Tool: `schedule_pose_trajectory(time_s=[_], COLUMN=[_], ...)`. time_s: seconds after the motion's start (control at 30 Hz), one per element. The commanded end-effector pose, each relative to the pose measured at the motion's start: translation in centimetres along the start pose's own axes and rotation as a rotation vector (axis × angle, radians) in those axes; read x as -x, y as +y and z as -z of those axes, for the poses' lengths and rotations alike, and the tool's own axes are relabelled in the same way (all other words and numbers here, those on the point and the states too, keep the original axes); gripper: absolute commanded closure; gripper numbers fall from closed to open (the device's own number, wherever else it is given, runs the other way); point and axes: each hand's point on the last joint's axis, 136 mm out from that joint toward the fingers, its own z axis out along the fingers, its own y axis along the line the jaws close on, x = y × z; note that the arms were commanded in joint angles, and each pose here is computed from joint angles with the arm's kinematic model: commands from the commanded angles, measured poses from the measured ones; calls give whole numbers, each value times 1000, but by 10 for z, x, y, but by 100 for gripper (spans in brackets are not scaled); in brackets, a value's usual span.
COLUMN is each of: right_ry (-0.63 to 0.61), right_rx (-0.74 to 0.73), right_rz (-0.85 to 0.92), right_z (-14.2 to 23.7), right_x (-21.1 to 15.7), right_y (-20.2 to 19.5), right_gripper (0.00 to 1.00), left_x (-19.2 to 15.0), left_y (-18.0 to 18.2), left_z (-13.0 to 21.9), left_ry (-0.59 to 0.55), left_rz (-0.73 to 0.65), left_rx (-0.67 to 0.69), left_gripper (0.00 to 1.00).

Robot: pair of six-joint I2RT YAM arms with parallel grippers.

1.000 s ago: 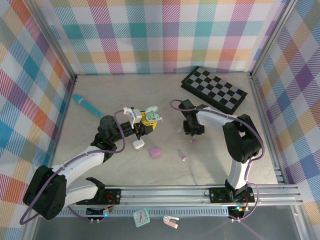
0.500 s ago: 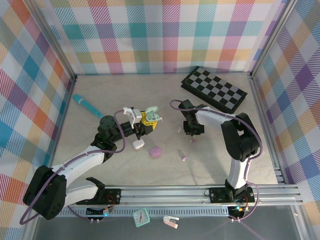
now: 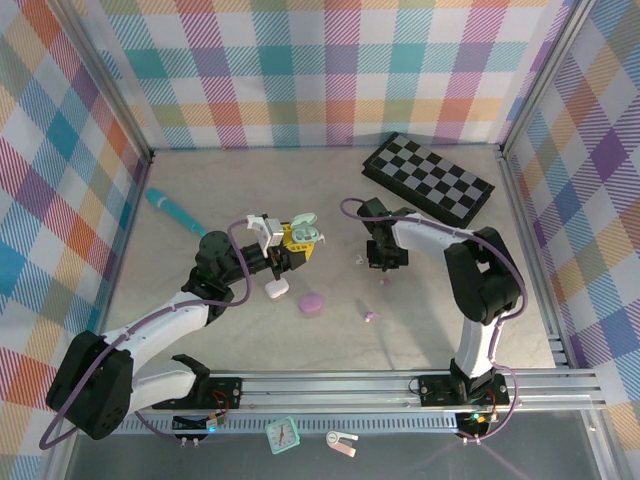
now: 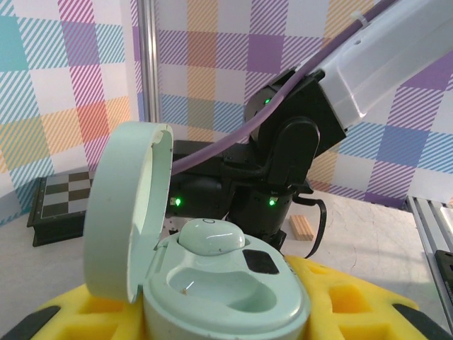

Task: Insert wireless bluetooth earbuds into charging case

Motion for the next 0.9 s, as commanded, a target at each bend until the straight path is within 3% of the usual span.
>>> schedule_pose_trajectory(time_s=[0.0, 0.6, 0.87], right_ry=[-77, -372, -468], right_rx=[90, 960, 1036], right_rz=[-19, 29, 130], right_z=[37, 265, 305], right_x=[9, 19, 15], right_y=[7, 85, 109], right_gripper=[83, 84, 84], left_x=[7, 8, 5], left_y=[-6, -3, -7], left_z=[2, -33, -54], left_ry=[-34, -60, -50], left_rz=[-45, -53, -58], left_rx=[-27, -15, -3], left_gripper=[66, 67, 68])
